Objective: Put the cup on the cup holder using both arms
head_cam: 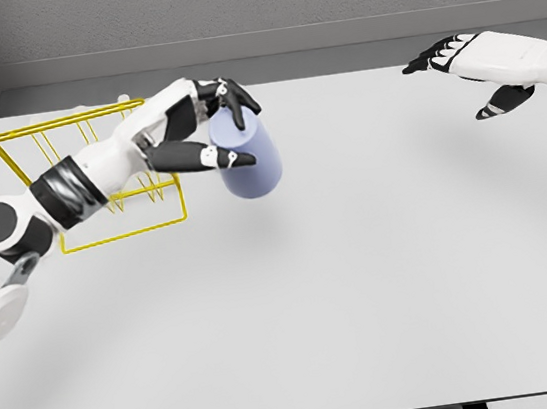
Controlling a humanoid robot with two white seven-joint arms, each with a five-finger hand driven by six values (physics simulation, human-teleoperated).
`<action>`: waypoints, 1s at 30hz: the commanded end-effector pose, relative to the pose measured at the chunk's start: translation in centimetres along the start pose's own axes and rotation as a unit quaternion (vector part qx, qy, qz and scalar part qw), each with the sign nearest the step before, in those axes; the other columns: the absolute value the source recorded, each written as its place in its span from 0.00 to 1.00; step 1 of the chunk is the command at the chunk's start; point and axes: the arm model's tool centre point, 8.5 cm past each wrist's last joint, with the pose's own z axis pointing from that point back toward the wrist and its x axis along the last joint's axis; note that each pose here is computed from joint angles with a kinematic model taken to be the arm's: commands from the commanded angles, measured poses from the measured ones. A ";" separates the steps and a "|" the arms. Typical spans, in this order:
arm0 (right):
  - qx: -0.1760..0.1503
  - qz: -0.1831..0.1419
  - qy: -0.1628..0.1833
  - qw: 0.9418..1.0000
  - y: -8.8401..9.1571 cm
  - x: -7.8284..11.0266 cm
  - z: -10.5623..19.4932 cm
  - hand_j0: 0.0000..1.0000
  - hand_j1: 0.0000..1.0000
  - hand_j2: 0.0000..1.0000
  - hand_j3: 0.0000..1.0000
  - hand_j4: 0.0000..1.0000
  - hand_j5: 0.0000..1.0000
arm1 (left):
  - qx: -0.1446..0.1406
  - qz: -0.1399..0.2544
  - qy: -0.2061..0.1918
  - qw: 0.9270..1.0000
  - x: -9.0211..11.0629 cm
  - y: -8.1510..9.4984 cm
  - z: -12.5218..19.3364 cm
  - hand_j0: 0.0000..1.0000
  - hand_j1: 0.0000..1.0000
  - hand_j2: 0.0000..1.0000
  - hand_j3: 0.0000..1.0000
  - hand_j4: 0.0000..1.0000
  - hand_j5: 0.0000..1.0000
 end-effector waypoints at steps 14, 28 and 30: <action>-0.002 -0.002 0.001 1.000 -0.1 0.0 0.0 1.00 1.00 1.00 1.00 1.00 1.00 | 0.015 -0.006 0.015 1.000 2.0 3.1 1.6 0.24 0.24 0.24 0.24 0.24 0.24; -0.002 -0.002 0.001 1.000 -0.1 0.0 0.0 1.00 1.00 1.00 1.00 1.00 1.00 | 0.035 -0.018 0.023 0.999 3.6 5.5 3.5 0.24 0.24 0.24 0.24 0.24 0.24; -0.002 -0.002 0.000 1.000 -0.1 0.0 0.0 1.00 1.00 1.00 1.00 1.00 1.00 | 0.037 -0.012 0.026 0.999 3.8 5.9 4.1 0.24 0.24 0.24 0.24 0.24 0.24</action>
